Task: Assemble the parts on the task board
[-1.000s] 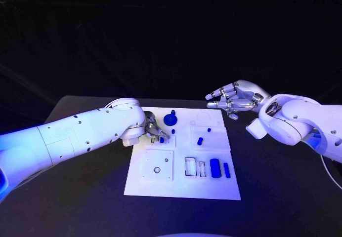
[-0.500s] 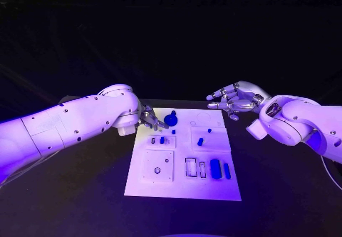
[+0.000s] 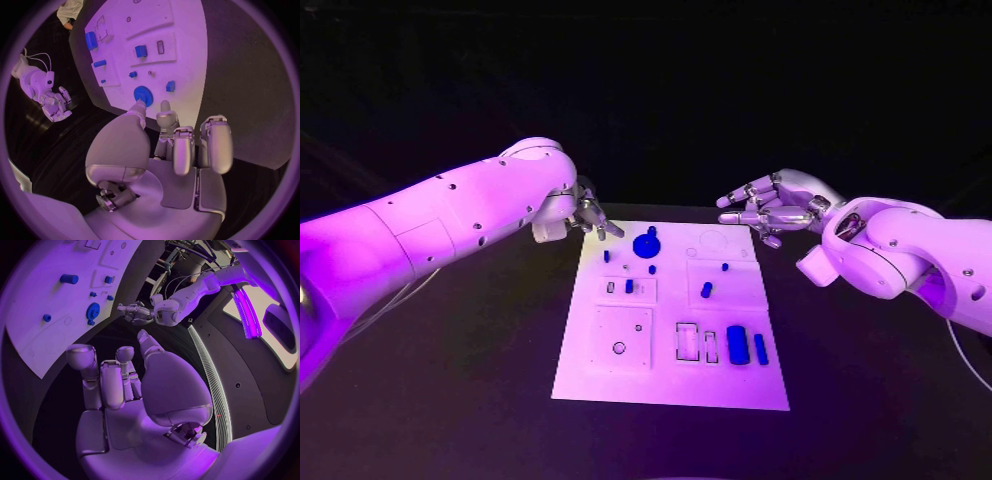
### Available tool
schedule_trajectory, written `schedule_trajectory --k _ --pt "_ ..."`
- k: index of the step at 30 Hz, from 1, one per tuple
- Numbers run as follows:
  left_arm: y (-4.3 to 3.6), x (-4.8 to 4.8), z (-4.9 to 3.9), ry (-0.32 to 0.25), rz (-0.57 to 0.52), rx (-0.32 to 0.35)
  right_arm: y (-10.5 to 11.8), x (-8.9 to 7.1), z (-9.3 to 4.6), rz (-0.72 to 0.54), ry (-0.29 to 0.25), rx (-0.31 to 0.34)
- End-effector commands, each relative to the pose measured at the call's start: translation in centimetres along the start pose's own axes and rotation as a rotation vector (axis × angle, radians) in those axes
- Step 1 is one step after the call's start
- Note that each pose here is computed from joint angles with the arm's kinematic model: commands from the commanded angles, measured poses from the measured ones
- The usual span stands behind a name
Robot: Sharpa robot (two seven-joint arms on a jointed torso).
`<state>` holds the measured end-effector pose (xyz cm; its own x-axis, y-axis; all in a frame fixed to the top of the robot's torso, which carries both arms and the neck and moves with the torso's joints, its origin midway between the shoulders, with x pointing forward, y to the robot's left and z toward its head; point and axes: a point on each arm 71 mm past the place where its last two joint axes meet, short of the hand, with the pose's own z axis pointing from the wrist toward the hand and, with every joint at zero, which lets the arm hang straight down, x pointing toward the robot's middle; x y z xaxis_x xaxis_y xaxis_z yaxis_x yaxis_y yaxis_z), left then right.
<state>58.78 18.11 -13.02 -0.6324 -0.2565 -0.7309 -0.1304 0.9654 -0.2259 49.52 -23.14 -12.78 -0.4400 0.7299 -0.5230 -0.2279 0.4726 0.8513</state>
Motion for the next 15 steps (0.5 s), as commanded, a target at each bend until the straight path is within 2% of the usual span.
schedule_trajectory --k 1,9,15 --pt "-0.14 -0.09 0.67 0.009 0.054 0.019 0.0 0.2 0.1 0.001 0.014 -0.009" --pt "0.18 0.70 2.27 0.022 0.076 -0.024 0.0 0.3 0.1 0.002 0.016 -0.009" --pt "0.48 1.24 3.04 0.028 0.083 -0.046 0.0 0.4 0.1 0.002 0.018 -0.009"
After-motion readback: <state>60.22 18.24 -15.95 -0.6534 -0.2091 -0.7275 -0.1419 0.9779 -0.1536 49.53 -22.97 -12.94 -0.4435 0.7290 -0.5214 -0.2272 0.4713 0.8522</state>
